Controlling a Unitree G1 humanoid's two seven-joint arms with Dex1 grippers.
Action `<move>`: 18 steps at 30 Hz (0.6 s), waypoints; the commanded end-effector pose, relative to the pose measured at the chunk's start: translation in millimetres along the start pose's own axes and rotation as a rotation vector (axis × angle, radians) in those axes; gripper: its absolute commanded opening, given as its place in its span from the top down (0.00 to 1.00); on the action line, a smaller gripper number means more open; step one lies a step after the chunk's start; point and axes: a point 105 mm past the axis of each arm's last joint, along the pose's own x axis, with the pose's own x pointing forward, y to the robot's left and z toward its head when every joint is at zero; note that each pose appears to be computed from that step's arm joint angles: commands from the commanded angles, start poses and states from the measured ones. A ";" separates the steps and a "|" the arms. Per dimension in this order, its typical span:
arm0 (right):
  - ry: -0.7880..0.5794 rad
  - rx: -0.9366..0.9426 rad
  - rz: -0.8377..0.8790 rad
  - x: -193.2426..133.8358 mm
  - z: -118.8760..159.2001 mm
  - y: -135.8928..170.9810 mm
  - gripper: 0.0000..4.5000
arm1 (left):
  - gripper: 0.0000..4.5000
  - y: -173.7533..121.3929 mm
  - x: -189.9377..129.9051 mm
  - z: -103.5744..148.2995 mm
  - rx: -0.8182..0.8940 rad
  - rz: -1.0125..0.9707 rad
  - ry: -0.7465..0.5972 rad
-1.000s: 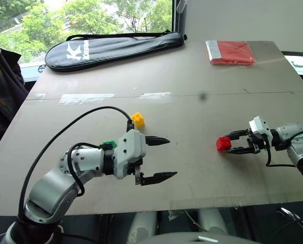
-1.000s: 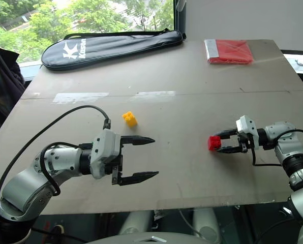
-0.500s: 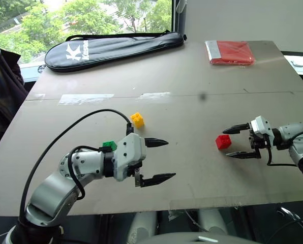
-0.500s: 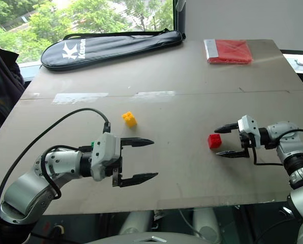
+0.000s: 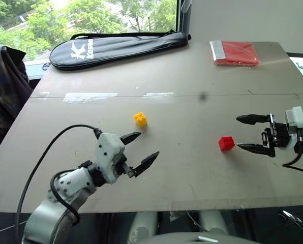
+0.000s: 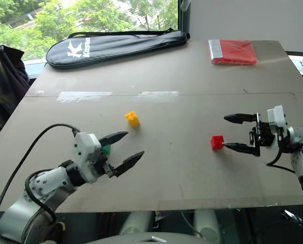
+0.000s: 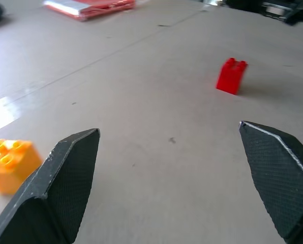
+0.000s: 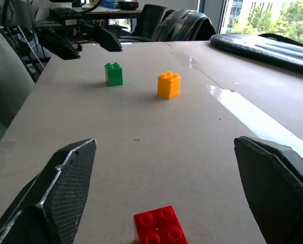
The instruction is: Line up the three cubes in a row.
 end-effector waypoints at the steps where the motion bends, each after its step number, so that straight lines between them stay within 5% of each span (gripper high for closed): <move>1: -0.039 -0.005 0.003 -5.5 20.9 9.2 0.01 | 0.00 13.5 -12.4 1.6 0.077 0.137 -0.034; 8: -0.044 0.029 0.044 -11.5 6.3 31.4 0.01 | 0.00 29.2 -25.4 0.4 0.089 0.460 -0.080; 18: -0.050 -0.017 0.021 -14.7 7.4 27.6 0.01 | 0.00 41.5 -26.3 -40.5 0.072 0.707 0.051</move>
